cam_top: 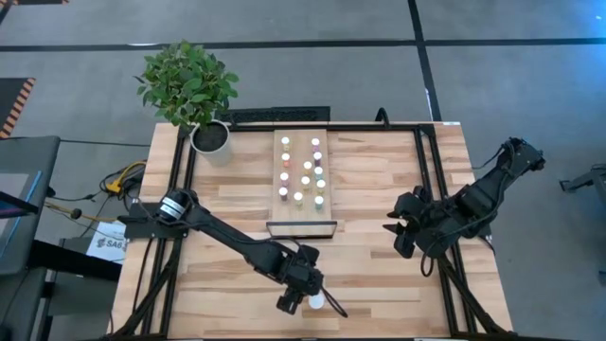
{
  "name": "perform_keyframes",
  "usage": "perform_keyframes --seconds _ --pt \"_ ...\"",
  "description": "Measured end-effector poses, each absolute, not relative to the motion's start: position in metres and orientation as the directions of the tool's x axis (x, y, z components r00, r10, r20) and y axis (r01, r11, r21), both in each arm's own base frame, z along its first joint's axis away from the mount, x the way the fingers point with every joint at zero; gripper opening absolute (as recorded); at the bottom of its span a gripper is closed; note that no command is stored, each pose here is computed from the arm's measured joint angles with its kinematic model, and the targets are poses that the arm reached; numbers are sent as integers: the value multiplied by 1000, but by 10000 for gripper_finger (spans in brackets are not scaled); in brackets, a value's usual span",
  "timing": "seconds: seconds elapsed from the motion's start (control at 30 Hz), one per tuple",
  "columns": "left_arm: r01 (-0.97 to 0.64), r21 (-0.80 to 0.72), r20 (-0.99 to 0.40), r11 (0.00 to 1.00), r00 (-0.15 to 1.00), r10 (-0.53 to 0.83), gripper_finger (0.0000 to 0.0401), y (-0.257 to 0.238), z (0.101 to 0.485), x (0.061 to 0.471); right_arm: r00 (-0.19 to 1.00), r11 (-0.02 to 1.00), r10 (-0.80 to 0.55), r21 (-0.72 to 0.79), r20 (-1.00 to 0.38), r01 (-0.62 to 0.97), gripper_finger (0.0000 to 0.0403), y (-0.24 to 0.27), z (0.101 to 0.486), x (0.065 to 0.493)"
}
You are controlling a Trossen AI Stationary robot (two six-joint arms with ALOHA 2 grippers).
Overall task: Pick and place medicine bottles onto shelf by color
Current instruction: Put the blue pill bottle on the shelf
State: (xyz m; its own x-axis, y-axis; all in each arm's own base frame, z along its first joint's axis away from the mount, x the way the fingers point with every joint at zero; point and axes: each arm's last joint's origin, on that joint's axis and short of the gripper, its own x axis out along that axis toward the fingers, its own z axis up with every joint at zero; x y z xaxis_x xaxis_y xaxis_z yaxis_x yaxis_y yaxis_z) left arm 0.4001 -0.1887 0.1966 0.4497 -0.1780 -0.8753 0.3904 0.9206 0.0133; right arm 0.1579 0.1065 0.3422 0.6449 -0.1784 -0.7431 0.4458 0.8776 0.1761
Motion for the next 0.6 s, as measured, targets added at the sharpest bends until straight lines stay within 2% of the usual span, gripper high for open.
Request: perform_keyframes --seconds 0.37,0.6 --pt "383 22 -878 924 449 -166 230 -183 192 400 645 878 -179 176 -743 446 179 106 342 158" --pt "342 -58 -878 938 429 -211 225 -182 181 398 646 878 -179 176 -742 446 179 106 342 158"
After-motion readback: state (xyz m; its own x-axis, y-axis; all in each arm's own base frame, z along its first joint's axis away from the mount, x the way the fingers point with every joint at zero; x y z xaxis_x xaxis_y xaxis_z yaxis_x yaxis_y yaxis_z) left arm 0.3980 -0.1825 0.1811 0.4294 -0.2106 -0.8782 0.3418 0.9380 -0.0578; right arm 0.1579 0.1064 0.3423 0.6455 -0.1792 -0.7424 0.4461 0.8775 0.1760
